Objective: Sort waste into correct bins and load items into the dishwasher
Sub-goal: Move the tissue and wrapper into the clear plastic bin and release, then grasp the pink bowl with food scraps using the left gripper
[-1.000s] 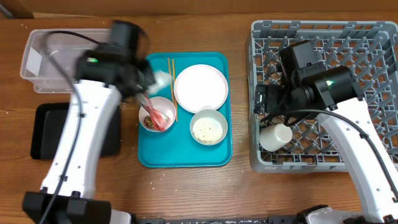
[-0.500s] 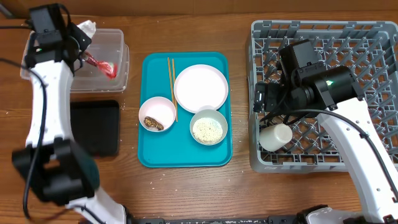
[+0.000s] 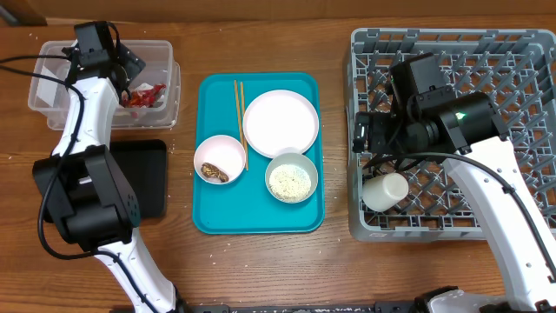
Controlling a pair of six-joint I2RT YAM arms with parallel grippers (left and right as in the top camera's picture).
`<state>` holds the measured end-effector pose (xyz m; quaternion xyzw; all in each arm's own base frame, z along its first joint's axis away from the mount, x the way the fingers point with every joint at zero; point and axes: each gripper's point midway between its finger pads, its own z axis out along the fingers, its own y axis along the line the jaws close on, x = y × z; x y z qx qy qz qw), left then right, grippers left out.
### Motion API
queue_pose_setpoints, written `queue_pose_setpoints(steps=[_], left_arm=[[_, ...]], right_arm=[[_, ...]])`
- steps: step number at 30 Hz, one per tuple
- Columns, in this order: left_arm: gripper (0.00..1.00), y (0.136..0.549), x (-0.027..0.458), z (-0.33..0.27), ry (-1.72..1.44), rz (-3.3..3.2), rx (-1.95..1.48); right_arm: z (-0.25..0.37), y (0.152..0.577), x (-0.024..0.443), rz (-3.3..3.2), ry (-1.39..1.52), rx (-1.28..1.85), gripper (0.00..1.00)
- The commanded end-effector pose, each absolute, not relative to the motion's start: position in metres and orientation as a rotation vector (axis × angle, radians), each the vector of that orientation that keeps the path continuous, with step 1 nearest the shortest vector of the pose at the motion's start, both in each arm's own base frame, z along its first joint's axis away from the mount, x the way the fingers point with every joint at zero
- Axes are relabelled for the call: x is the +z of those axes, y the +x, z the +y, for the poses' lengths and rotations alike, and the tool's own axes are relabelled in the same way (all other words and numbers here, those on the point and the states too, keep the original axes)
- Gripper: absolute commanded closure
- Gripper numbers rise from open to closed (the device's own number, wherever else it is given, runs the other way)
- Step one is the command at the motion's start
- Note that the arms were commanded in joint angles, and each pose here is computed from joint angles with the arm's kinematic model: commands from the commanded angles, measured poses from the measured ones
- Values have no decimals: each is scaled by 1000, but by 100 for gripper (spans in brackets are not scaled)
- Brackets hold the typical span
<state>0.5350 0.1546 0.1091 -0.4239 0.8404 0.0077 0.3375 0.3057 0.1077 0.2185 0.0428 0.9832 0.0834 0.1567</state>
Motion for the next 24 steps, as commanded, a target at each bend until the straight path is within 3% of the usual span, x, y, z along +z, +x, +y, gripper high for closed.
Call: queue_pose_setpoints(steps=[1, 6, 12, 15, 24], left_arm=[[0, 538, 155, 164, -1017, 2156, 72], [0, 524, 204, 137, -830, 2272, 2], [3, 463, 232, 62, -652, 2517, -297], [7, 421, 227, 17, -483, 2711, -361], [19, 355, 188, -95, -20, 3038, -333]], right_arm=[[109, 309, 220, 2802, 121, 247, 0], [120, 308, 222, 2797, 24, 326, 0], [145, 316, 231, 2735, -47, 430, 0], [157, 321, 236, 2691, -88, 454, 0], [145, 332, 239, 2662, -32, 438, 0]])
